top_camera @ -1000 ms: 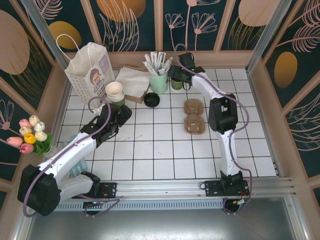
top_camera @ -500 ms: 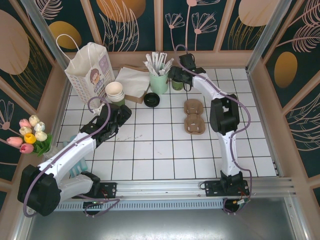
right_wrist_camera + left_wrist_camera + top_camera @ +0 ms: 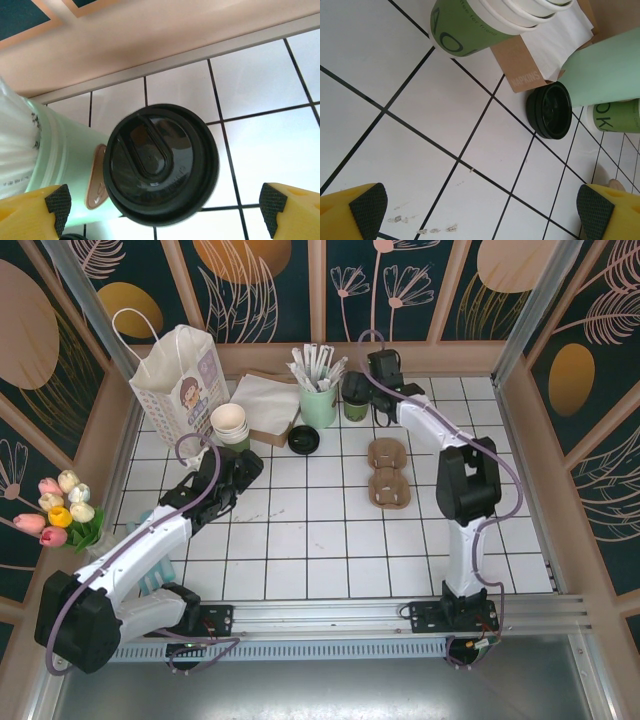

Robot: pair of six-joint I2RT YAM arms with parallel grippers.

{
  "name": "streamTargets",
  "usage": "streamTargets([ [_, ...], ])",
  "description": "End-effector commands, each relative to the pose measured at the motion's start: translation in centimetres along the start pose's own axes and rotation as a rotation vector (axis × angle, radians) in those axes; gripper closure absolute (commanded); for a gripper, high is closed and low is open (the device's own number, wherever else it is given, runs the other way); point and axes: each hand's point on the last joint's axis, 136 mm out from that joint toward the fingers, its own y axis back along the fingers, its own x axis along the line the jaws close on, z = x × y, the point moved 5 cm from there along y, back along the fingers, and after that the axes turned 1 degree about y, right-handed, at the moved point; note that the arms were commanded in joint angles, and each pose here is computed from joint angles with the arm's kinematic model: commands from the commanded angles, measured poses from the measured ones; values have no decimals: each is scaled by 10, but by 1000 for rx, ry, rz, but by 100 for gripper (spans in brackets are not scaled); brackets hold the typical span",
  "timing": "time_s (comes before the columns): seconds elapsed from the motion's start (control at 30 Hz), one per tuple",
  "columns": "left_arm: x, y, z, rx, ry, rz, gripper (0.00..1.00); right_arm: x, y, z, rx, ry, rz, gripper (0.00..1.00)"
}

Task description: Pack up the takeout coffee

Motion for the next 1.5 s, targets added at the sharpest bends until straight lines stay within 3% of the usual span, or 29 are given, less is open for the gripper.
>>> streamTargets([
  [0.0, -12, 14, 15, -48, -3, -42, 1, 9, 50, 32, -189, -6, 43, 1],
  [0.17, -35, 40, 44, -112, -11, -97, 2, -2, 116, 29, -372, -26, 105, 1],
  [0.3, -46, 63, 86, -206, 7, -50, 1, -23, 162, 14, -468, -28, 91, 1],
  [0.43, -51, 84, 136, -353, 23, 18, 2, -46, 191, -2, -480, -15, 9, 1],
  [0.67, -55, 92, 200, -455, 97, 41, 1, -80, 218, -23, -504, -43, -28, 1],
  [0.87, -51, 74, 233, -460, 207, 89, 1, -99, 230, -28, -518, -121, 32, 1],
  [1.1, -50, 41, 262, -410, 288, 174, 2, -104, 232, -31, -490, -93, -10, 1],
  [1.3, -50, 12, 263, -334, 310, 207, 2, -111, 232, -35, -469, -121, -66, 1],
  [1.47, -33, -10, 255, -295, 364, 291, 11, -117, 234, -34, -483, -154, -102, 1],
])
